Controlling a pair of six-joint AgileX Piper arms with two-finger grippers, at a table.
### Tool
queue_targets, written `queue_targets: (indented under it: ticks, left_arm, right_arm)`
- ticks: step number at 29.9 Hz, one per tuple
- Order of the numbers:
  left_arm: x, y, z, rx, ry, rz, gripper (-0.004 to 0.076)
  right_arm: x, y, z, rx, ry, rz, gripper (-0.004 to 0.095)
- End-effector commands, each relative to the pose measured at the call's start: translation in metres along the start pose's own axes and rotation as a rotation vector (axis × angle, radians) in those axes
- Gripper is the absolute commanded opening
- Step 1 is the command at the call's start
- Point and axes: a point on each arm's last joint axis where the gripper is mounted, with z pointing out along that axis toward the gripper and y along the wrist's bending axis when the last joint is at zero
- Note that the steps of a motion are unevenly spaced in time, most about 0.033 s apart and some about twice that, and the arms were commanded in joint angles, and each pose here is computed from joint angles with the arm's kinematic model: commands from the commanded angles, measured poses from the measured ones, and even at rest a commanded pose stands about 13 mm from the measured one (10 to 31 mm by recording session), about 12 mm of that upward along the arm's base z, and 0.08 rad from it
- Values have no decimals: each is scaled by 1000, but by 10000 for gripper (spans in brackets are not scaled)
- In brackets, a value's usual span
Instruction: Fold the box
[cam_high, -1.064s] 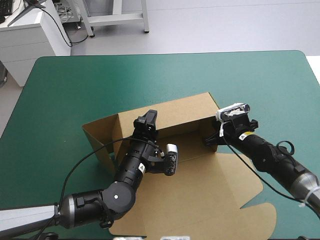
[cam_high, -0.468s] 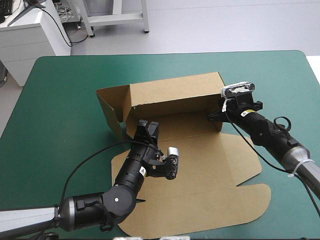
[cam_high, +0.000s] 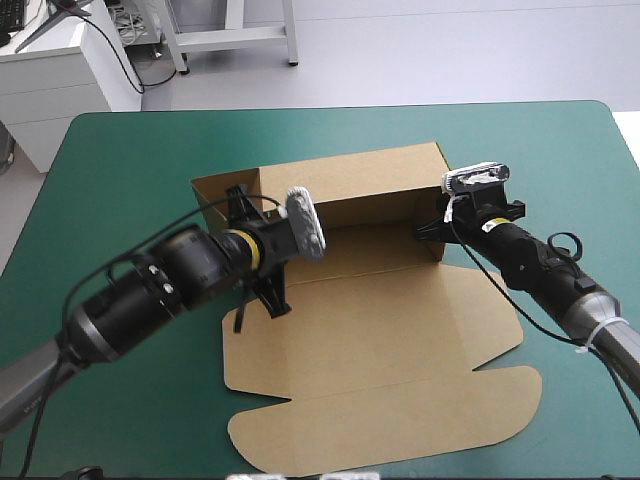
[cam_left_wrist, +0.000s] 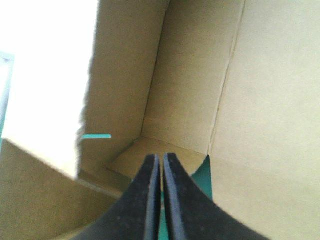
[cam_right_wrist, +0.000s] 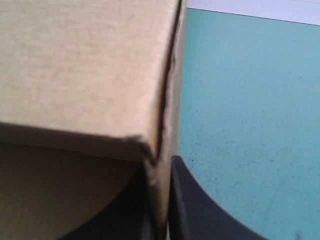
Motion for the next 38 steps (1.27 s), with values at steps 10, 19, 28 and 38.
queue_targets:
  ticks: [10,19,28,38]
  left_arm:
    - [98,154,-69,-194,-202,-909,-8]
    - [202,176,-68,-284,-332,-1439,-8]
    - [261,147,-24,-288,-328,-1733,-8]
    - [277,122,1,-256,-255,-1798,-8]
  right_arm:
    - [-23,-3,-11,29,-114,-10,-4]
    - [-22,-3,-11,24,-105,-10,-4]
    - [-25,-13,-9,2,-18,11,-3]
    - [-91,-18,-20,-79,109,83,1]
